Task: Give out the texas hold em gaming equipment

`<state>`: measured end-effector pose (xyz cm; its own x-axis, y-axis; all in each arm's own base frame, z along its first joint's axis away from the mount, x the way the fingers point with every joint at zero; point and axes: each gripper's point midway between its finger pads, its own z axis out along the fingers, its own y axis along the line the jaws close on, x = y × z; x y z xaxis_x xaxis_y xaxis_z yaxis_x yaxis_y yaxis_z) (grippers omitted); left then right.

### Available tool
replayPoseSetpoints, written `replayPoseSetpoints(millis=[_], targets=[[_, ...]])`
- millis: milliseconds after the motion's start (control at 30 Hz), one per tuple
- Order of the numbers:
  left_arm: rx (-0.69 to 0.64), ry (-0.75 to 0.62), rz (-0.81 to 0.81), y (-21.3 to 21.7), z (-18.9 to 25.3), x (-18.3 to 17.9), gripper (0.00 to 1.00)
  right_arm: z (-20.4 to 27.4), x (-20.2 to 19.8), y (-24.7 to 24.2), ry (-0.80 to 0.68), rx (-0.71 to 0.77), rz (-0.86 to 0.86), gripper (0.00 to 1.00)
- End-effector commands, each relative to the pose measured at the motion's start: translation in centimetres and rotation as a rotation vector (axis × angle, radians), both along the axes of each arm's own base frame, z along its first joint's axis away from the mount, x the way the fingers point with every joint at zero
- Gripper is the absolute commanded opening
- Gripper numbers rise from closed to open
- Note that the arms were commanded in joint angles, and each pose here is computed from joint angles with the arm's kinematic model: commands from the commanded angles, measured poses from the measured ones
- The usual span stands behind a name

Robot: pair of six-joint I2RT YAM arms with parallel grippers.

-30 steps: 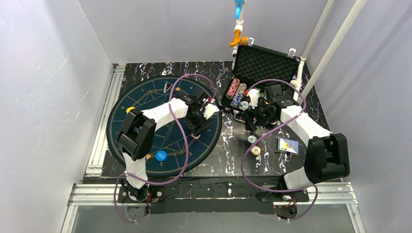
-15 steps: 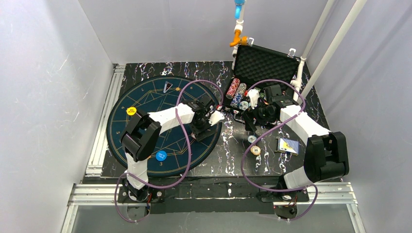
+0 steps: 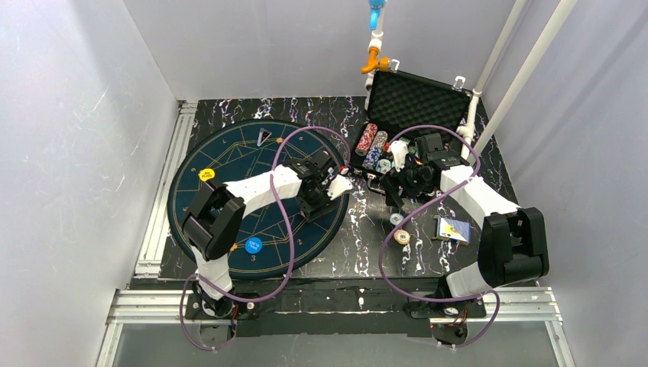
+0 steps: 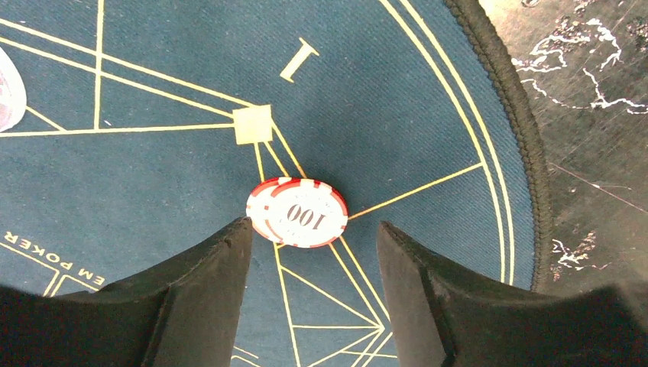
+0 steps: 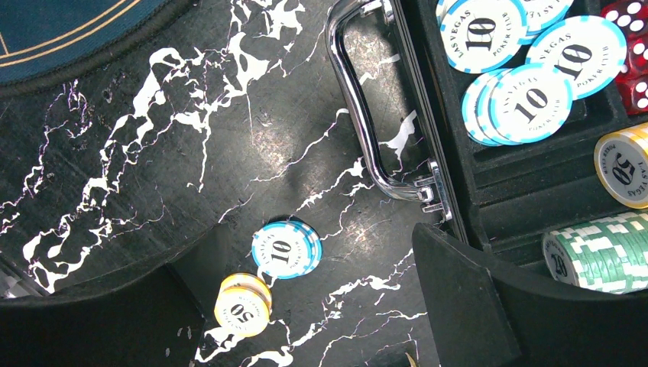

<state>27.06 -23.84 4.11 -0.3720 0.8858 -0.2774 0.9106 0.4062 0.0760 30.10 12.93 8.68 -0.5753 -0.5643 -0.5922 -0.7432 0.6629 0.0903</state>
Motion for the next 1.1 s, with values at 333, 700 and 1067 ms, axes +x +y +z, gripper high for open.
replayPoseSetpoints(millis=[333,700,1067], targets=[[0.021,0.036,-0.004,0.3,-1.0,-0.9,0.62,0.6,0.9,0.2,-0.035,0.014,0.009,0.98],[0.047,0.065,-0.005,0.5,-2.6,-1.1,0.58,0.7,0.9,0.2,-0.039,0.012,0.009,0.98],[0.051,0.045,-0.014,0.3,-2.3,-1.4,0.45,0.8,1.0,0.0,-0.048,0.007,0.004,0.98]])
